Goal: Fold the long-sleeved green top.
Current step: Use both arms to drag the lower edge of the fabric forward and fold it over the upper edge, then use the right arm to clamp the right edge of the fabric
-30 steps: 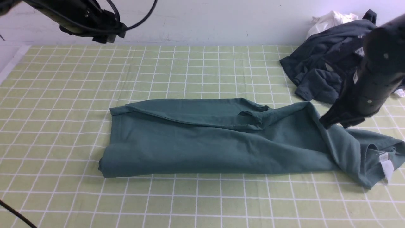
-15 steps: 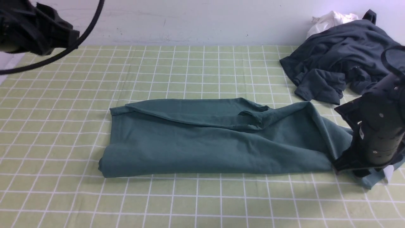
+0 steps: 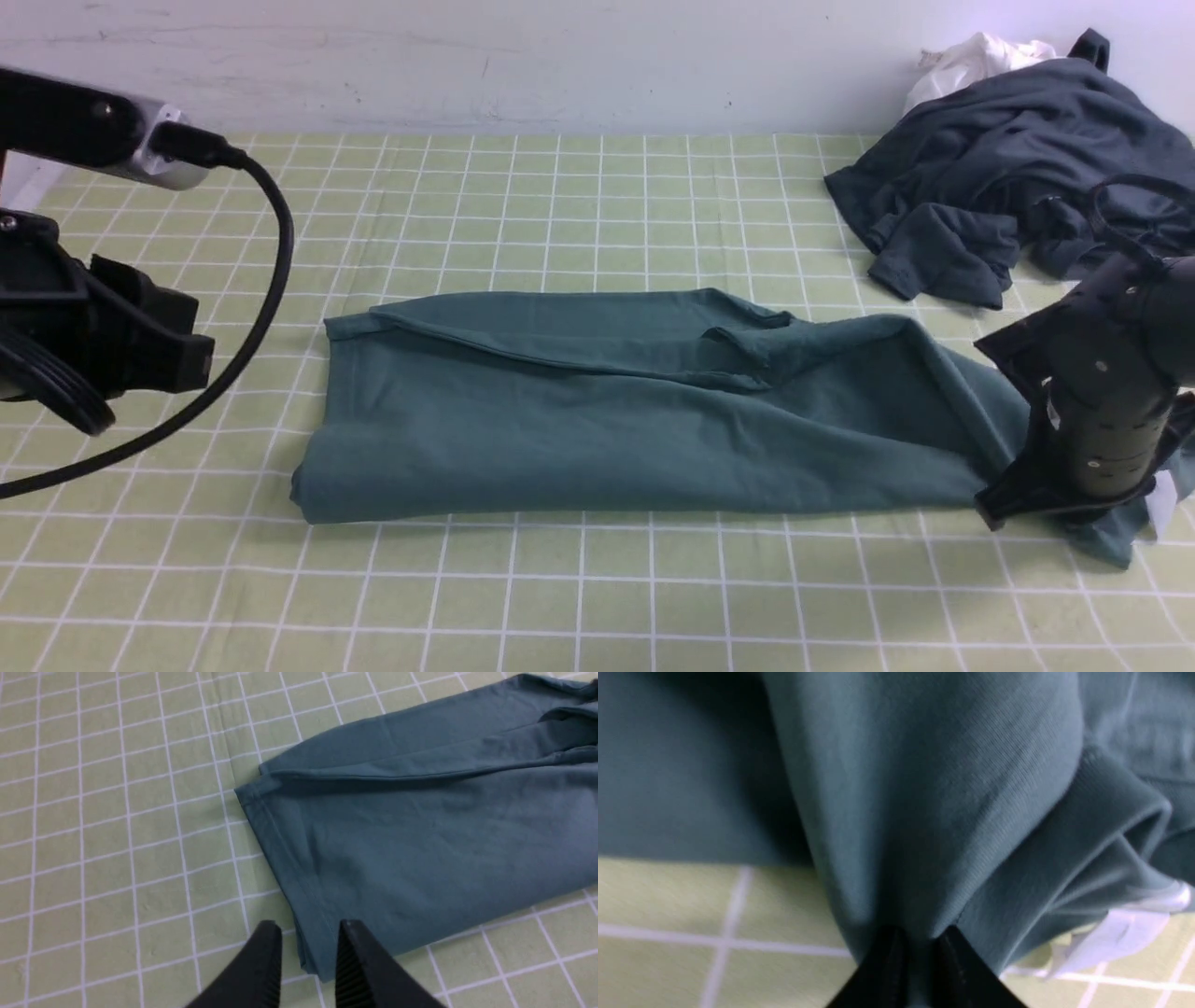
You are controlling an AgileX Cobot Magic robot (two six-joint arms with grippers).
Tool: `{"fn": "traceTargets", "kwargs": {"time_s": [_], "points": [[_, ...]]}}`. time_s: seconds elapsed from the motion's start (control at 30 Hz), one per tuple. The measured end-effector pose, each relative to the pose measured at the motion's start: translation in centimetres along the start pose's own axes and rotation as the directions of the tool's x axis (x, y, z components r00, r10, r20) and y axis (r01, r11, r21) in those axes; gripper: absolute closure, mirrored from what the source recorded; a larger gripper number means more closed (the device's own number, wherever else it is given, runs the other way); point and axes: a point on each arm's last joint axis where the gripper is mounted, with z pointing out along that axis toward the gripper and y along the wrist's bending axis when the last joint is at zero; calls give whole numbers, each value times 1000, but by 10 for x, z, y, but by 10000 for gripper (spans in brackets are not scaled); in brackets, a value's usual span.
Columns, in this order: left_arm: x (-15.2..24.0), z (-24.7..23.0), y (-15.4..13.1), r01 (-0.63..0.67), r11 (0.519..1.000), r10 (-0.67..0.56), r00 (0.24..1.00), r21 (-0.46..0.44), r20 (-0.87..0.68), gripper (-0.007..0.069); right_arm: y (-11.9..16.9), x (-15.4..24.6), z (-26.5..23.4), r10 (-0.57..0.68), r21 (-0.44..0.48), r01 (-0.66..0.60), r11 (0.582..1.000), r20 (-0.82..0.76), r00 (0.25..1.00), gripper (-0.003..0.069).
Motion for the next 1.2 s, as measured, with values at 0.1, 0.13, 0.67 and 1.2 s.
{"fn": "traceTargets", "kwargs": {"time_s": [0.1, 0.13, 0.67, 1.2], "points": [[-2, -6, 0, -1, 1000, 1, 999, -4, 34, 462, -21, -5, -9, 8, 50, -8, 999, 14, 1000, 650], [-2, -7, 0, -1, 1000, 1, 999, -4, 36, 462, -29, -8, -12, 18, 59, -19, 998, 27, 999, 650], [-4, -6, -14, -69, 997, 67, 996, 39, 54, 462, -141, -50, -26, 324, 60, -352, 934, 274, 906, 575], [0, 35, -10, -117, 993, 118, 991, 13, -62, 462, -114, -78, -48, 252, 0, -265, 964, 301, 919, 361]]}}
